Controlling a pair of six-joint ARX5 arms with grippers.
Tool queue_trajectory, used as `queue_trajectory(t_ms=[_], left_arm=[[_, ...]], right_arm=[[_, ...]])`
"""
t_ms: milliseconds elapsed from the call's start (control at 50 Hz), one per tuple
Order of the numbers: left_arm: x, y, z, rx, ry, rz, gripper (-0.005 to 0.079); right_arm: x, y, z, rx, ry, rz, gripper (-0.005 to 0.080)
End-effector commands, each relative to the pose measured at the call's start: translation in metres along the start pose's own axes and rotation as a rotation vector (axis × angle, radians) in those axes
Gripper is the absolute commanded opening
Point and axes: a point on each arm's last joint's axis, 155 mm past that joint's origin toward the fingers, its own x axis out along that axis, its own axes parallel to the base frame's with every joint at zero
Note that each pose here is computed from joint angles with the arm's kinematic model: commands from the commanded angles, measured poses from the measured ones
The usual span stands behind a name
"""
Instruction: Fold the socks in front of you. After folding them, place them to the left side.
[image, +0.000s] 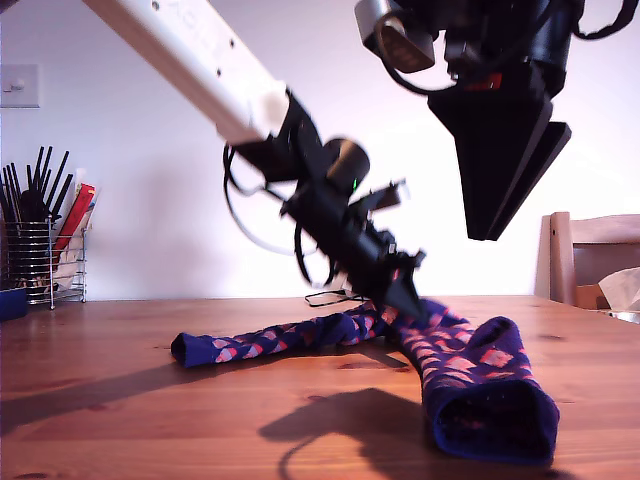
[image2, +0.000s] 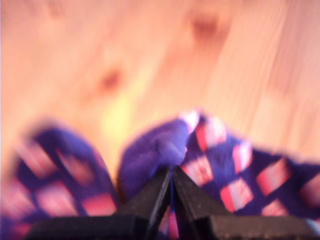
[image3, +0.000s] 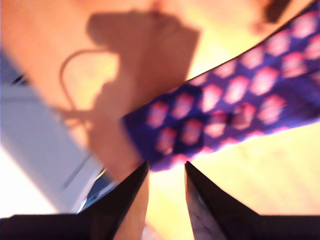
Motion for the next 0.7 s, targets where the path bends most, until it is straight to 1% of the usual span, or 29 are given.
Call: queue_trajectory(t_ms=[0,160,220,320,420,500,580,680], left_arm=[[0.007,-0.002,-0.005,-0.003,0.016,-0.02,-0.0023],[-0.004,-0.004,0.002,-0.018,0.03,-0.041,-0.0024],[-0.007,-0.003,-0.001,-0.029,0.048,-0.043,-0.0023],[-0.01,0.001,-0.013,-0.057,0.087,-0.043,-0.0024],[-0.015,0.007,-0.024,-0.088,0.12,-0.043,-0.0023],[-0.02,0.012,-0.03,-0.121,0.136,-0.045,-0.0023],[-0.025,0.013,-0.035,-0.151,0.153,-0.063,-0.0023],[-0.029,0.007,-0.044,-0.185,0.184,-0.102,-0.0024]], right_arm=[[0.001,-0.015,-0.004,0.017,-0.003,-0.032,0.0198],[-0.002,-0.053,0.007,0.076,-0.085,-0.093,0.0198],[-0.004,-0.067,0.012,0.093,-0.121,-0.117,0.0198],[-0.008,-0.084,0.023,0.074,-0.186,-0.147,0.0198],[-0.007,-0.089,0.038,0.018,-0.246,-0.141,0.0198],[-0.002,-0.098,0.048,-0.048,-0.269,-0.165,0.0197],[0.009,-0.105,0.056,-0.106,-0.275,-0.184,0.0197],[0.025,-0.117,0.062,-0.135,-0.277,-0.2,0.0198]])
